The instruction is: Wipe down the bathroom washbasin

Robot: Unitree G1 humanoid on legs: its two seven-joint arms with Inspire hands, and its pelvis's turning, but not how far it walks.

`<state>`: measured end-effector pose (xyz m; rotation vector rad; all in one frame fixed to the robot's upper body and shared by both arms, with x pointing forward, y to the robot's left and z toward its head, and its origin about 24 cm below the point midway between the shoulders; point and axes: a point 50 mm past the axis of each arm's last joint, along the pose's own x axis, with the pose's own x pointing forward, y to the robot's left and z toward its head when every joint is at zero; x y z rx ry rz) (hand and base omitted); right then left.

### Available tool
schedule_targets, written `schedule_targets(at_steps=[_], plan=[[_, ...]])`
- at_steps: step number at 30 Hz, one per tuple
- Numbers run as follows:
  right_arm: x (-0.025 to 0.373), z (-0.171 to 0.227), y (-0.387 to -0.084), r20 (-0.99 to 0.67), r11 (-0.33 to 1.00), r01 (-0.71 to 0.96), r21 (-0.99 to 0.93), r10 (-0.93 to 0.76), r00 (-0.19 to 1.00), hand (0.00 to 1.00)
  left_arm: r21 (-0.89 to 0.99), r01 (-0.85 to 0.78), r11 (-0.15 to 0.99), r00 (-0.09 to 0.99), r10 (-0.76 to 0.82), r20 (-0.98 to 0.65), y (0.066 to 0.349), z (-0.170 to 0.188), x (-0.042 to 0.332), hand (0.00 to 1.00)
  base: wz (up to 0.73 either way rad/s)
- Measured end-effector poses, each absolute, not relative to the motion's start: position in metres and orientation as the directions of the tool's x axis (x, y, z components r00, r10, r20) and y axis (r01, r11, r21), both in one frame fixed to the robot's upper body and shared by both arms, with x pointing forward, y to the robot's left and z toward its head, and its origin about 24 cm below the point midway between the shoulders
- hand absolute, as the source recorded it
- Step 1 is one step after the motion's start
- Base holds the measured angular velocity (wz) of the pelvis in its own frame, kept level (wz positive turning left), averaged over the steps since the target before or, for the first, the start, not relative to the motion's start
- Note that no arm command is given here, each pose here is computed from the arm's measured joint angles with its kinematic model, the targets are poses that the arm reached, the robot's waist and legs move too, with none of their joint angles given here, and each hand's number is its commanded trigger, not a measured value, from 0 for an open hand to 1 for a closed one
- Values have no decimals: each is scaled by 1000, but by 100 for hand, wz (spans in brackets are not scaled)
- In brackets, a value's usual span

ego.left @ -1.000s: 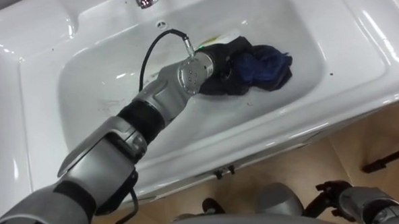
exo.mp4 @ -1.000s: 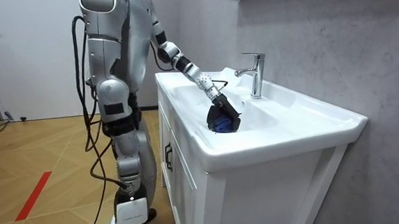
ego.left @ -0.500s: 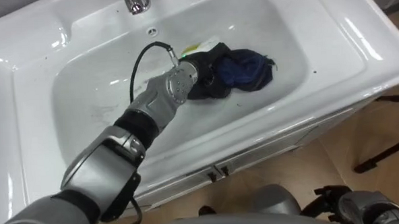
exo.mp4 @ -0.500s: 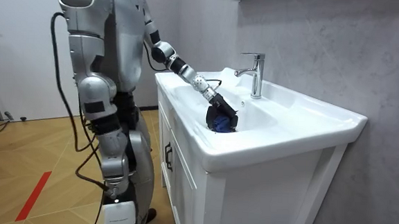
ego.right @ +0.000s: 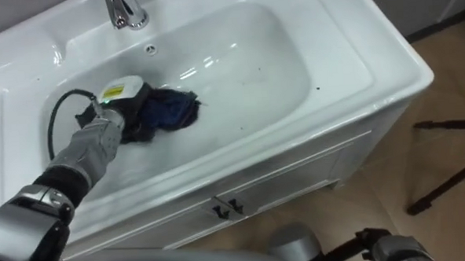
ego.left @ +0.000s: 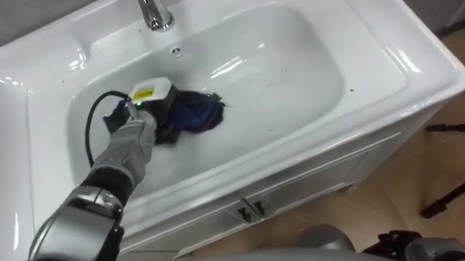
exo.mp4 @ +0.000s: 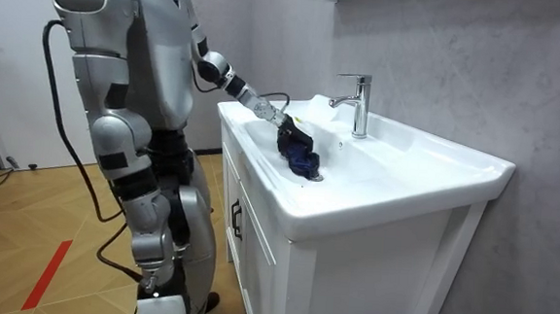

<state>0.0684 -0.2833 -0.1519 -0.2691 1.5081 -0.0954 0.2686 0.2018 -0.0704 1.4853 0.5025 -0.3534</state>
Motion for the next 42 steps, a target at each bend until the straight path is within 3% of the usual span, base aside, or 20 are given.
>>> schedule_targets(at_steps=[12, 28, 42], plan=[[48, -151, -294, -965, 948, -182, -260, -264, 6, 0, 903, 405, -144, 914, 94, -395, 209, -77, 241, 100, 7], [53, -151, -292, -962, 931, -246, -270, -269, 36, 0, 932, 339, -129, 940, 91, -330, 209, -84, 214, 100, 6], [56, -154, -281, -972, 964, -128, -235, -228, 61, 0, 929, 342, -142, 939, 101, -330, 202, -85, 224, 100, 0]])
